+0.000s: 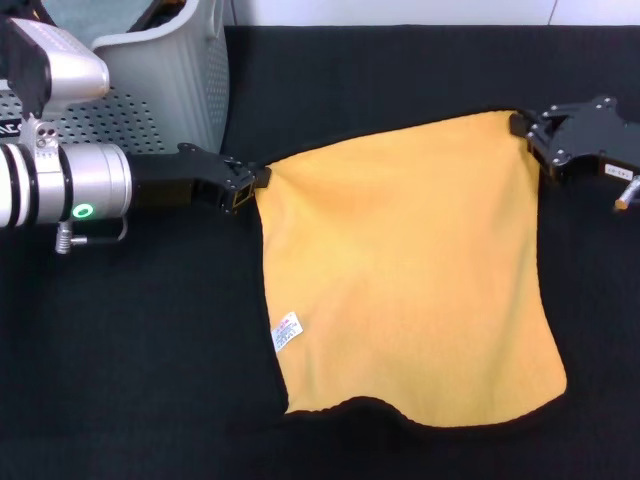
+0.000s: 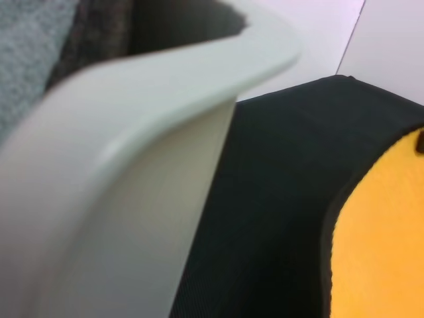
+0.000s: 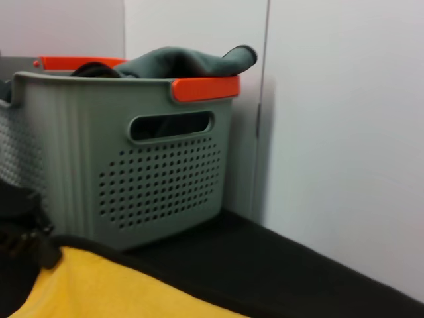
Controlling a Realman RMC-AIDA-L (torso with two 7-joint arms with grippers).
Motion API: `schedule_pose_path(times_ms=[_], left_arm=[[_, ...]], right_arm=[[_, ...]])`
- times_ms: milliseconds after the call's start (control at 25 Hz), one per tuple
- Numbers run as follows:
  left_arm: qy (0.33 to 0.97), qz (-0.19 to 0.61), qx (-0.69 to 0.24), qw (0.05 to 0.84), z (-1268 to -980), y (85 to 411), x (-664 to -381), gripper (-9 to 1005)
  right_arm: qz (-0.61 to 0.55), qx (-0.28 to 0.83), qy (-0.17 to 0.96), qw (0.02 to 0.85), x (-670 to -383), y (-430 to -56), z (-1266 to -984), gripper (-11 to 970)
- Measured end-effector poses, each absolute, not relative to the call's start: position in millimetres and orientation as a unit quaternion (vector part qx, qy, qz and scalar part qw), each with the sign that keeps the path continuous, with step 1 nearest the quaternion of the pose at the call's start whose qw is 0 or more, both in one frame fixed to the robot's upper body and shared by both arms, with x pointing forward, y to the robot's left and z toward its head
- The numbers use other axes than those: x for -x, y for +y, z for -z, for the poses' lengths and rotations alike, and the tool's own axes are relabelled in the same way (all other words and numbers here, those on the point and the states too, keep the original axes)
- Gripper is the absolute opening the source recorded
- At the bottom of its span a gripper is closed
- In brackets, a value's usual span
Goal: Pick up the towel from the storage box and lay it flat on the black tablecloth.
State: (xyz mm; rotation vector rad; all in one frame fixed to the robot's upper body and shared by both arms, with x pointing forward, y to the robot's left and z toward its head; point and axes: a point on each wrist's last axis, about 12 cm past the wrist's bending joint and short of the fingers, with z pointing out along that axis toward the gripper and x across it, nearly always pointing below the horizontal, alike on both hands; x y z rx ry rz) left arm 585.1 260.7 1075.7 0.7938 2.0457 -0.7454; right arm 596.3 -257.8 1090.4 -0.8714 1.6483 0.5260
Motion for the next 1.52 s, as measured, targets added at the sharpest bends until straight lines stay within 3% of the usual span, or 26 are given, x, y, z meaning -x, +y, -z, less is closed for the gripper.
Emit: schedule_pose_path(times_ms=[1160, 1520], left_arm=[[0.815, 0.279, -0.298, 0.411, -1075.6, 262.4, -590.7, 153], [0.810, 0.286, -0.297, 0.418, -1074.6, 266.7, -584.9, 246]], right_arm=[[-0.225, 0.380, 0.713, 0.545, -598.5, -240.8, -1078.8, 19], [-0.227, 0.342, 0.710, 0.573, -600.8, -251.1, -1086.3, 391]])
